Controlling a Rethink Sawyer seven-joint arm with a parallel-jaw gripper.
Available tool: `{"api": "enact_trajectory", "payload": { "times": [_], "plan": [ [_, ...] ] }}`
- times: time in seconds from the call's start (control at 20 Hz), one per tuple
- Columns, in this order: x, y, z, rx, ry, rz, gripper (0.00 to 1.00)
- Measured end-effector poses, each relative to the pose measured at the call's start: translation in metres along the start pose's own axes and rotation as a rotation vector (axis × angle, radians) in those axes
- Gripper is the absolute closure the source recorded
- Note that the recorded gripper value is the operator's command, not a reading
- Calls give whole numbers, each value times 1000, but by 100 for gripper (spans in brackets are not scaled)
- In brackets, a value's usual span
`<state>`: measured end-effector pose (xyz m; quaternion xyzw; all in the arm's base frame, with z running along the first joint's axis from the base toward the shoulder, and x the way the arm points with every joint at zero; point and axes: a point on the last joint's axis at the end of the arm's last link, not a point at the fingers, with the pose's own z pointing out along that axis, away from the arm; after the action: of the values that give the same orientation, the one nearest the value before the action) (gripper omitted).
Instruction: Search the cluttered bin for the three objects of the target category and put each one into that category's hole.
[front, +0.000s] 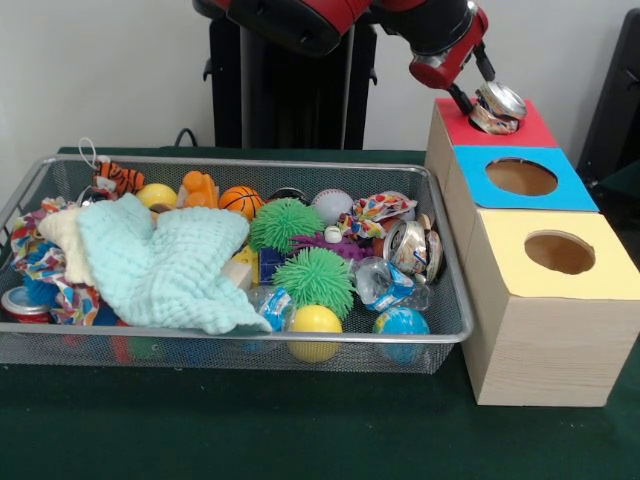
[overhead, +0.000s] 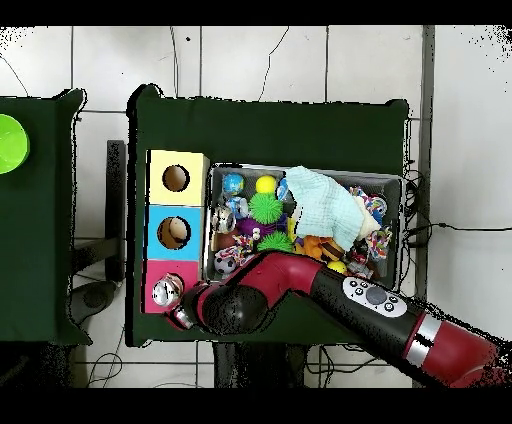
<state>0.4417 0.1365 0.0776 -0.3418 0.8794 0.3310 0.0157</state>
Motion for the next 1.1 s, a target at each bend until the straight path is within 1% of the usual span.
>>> {"api": "enact_trajectory", "payload": {
  "times": [0.3, 0.55, 0.65, 0.8, 0.85, 1.0, 1.1],
  "plan": [
    [0, 0, 0, 0, -1, 0, 0],
    [-2, 2, 1, -8, -16, 8, 0],
    [-3, 2, 2, -17, -29, 23, 0],
    [-3, 1, 2, -23, -34, 38, 0],
    [-2, 0, 2, -29, -41, 55, 0],
    [-2, -1, 2, -39, -50, 73, 0],
    [-1, -3, 2, -53, -65, 96, 0]
  ]
}}
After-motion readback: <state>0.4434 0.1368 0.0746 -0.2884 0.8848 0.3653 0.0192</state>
